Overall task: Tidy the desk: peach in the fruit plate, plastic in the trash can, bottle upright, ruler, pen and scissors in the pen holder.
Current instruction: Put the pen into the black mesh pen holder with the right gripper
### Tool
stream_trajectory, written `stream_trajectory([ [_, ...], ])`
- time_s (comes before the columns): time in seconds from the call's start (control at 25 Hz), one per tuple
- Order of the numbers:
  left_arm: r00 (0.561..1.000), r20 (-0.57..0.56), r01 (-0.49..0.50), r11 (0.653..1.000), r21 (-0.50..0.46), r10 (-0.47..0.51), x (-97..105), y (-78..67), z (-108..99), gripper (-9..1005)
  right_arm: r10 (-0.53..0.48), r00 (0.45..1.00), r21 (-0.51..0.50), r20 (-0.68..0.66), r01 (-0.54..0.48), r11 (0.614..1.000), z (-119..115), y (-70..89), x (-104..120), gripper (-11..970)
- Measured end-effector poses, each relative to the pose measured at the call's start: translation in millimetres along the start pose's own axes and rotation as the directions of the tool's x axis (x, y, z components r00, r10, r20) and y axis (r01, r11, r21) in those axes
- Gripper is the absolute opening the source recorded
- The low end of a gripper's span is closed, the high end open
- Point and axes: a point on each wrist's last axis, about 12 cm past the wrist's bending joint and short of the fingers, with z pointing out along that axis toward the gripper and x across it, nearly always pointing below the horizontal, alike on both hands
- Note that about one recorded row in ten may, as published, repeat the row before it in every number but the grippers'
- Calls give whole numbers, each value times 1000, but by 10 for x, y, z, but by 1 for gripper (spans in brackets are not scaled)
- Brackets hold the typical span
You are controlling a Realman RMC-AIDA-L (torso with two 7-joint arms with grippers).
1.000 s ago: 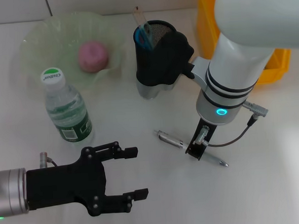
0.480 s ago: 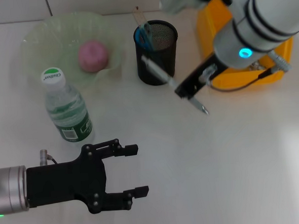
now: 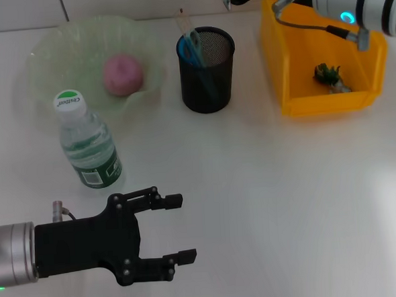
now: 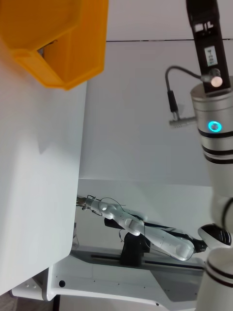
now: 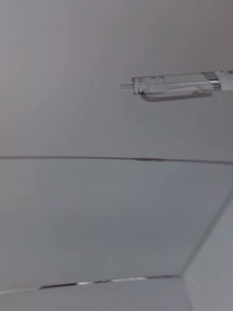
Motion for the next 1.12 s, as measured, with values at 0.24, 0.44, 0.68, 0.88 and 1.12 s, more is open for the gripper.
stream_trajectory([
  [0.24, 1000, 0, 4, 1000, 1, -4, 4, -6, 2, 800, -30, 1000, -7, 9, 30, 1000, 243, 90, 367, 139],
  [0.44, 1000, 2, 11, 1000, 5, -11, 10, -14, 11, 800, 52, 997, -21, -52, -53, 998, 404, 45, 568, 145],
  [0.68, 1000, 6, 15, 1000, 9, -15, 19, -31, 10, 800, 48, 993, -66, -106, -55, 996, 503, 69, 661, 151],
  [0.88, 1000, 7, 17, 1000, 6, -17, 22, -36, -1, 800, 40, 994, -112, -100, -51, 992, 463, 134, 669, 156],
  [1.12, 1000, 14, 19, 1000, 0, -19, 8, -22, -11, 800, 56, 998, -103, -31, -59, 993, 219, 152, 626, 276],
])
